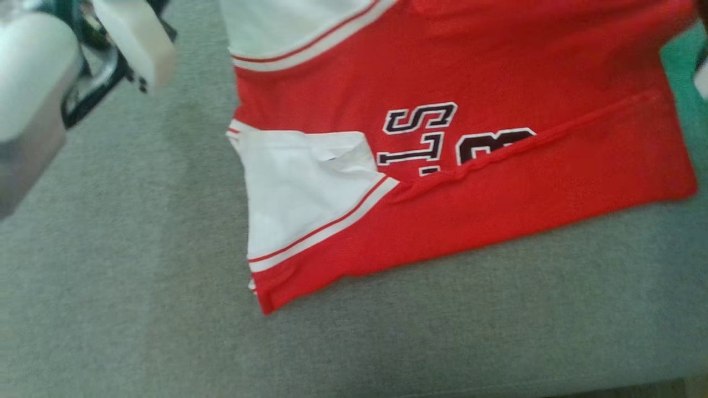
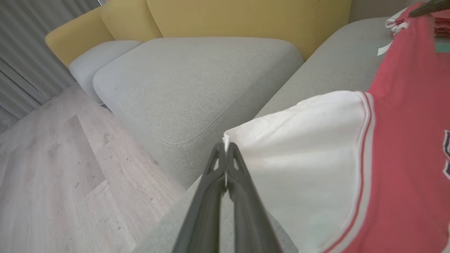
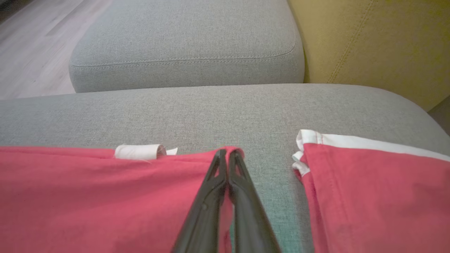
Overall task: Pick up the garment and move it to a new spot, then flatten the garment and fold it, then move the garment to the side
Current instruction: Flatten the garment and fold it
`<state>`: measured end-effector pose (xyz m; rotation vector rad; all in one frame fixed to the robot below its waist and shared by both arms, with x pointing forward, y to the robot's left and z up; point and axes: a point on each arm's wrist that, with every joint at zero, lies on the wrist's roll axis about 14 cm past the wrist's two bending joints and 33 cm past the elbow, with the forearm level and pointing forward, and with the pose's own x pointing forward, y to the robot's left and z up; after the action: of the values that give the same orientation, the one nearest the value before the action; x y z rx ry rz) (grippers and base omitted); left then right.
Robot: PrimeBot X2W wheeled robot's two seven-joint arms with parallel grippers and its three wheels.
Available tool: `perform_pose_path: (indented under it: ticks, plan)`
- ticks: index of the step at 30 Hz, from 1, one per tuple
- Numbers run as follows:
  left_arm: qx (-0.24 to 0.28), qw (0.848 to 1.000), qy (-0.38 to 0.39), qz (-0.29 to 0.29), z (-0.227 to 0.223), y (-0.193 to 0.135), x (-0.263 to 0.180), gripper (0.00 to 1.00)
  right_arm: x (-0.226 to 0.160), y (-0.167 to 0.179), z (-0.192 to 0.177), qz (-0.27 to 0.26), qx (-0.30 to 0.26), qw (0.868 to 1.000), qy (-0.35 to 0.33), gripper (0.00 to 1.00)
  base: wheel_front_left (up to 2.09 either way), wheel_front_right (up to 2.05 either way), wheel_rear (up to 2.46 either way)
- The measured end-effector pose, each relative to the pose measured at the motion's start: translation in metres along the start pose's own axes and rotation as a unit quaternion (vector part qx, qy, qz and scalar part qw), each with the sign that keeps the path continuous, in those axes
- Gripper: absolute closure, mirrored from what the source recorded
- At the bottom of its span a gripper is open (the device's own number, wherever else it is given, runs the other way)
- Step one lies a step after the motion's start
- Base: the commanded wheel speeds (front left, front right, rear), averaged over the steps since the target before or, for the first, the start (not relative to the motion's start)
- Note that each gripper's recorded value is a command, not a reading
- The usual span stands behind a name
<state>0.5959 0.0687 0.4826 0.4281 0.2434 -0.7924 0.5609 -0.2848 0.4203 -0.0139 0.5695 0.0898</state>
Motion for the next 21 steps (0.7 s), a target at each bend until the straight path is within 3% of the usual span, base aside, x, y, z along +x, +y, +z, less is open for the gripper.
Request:
perform_pose_path:
  ticks: [21]
  plan:
    - [-0.022, 0.999, -0.032, -0.006, -0.028, -0.093, -0.107, 1.0, -0.04, 0.005, -0.058, 0.029, 0.03, 0.999, 0.003, 1.0, 0.0, 0.0, 0.0]
